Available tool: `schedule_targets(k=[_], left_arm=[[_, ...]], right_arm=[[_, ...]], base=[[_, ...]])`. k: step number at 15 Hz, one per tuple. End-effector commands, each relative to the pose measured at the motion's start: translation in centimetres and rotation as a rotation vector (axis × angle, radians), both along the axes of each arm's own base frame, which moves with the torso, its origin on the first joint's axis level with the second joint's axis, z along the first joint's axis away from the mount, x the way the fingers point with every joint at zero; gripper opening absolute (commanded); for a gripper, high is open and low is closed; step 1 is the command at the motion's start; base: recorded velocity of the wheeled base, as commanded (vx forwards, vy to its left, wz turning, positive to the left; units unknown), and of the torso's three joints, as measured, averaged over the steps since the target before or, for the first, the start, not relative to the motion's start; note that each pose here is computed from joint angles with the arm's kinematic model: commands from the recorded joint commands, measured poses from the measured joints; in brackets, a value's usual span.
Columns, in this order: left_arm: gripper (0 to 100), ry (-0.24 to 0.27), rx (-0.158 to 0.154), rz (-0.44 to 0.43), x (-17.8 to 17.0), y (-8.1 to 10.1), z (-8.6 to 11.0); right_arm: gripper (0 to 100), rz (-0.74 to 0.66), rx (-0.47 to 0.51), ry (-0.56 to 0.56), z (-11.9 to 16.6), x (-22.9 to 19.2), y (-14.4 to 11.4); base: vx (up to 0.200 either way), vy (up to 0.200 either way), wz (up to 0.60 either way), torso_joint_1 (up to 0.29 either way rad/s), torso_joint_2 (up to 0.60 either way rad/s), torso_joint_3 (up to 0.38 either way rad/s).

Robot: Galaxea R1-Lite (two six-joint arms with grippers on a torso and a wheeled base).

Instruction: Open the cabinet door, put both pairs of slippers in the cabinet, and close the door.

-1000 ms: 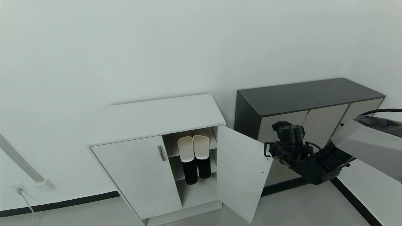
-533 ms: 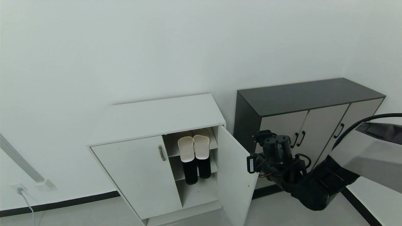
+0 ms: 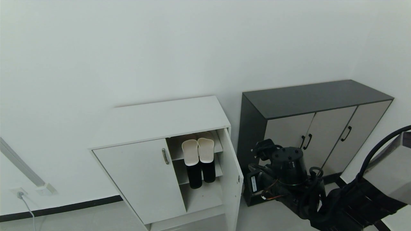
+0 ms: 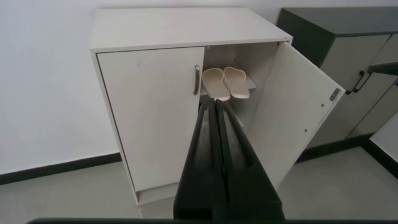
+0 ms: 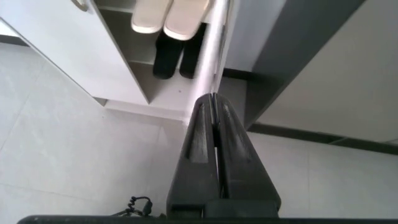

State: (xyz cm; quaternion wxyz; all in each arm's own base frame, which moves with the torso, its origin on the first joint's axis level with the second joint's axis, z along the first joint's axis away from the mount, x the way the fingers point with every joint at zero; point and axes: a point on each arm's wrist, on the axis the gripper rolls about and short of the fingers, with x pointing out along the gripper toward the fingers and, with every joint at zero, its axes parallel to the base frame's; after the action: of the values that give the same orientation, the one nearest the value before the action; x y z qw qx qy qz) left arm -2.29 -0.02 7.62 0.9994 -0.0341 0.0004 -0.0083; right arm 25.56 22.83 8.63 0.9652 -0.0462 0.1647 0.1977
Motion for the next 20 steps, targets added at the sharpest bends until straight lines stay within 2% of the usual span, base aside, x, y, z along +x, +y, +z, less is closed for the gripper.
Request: schedule_targets(k=[1,6,12,15,20], left_arm=[[0,0.000,-0.001,0.001,0.0,0.0,0.0],[0,0.000,-0.001,0.000,0.0,0.0,0.0],[0,0.000,-0.001,0.001,0.0,0.0,0.0],[0,0.000,-0.001,0.000,0.0,0.0,0.0],[0,0.000,-0.001,0.000,0.0,0.0,0.0]], right_arm=[[0,0.004,0.005,-0.004,0.2,-0.1,-0.1],[0,0.004,0.003,-0.002,0.1,-0.1,0.0],[0,0.010,0.006,0.003,0.1,-0.1,-0.1],[0,0.006,0.005,0.011,0.0,0.5,-1.2],[0,-0.069,-0.075,-0.019,-0.1,2.2,-4.1]], base=[[0.000,0.000,0.00,0.000,0.00,0.000],[0.000,0.000,0.00,0.000,0.00,0.000],[0.000,0.000,0.60,0.007,0.00,0.001],[0.000,0.000,0.00,0.000,0.00,0.000],[0.000,0.000,0.00,0.000,0.00,0.000]])
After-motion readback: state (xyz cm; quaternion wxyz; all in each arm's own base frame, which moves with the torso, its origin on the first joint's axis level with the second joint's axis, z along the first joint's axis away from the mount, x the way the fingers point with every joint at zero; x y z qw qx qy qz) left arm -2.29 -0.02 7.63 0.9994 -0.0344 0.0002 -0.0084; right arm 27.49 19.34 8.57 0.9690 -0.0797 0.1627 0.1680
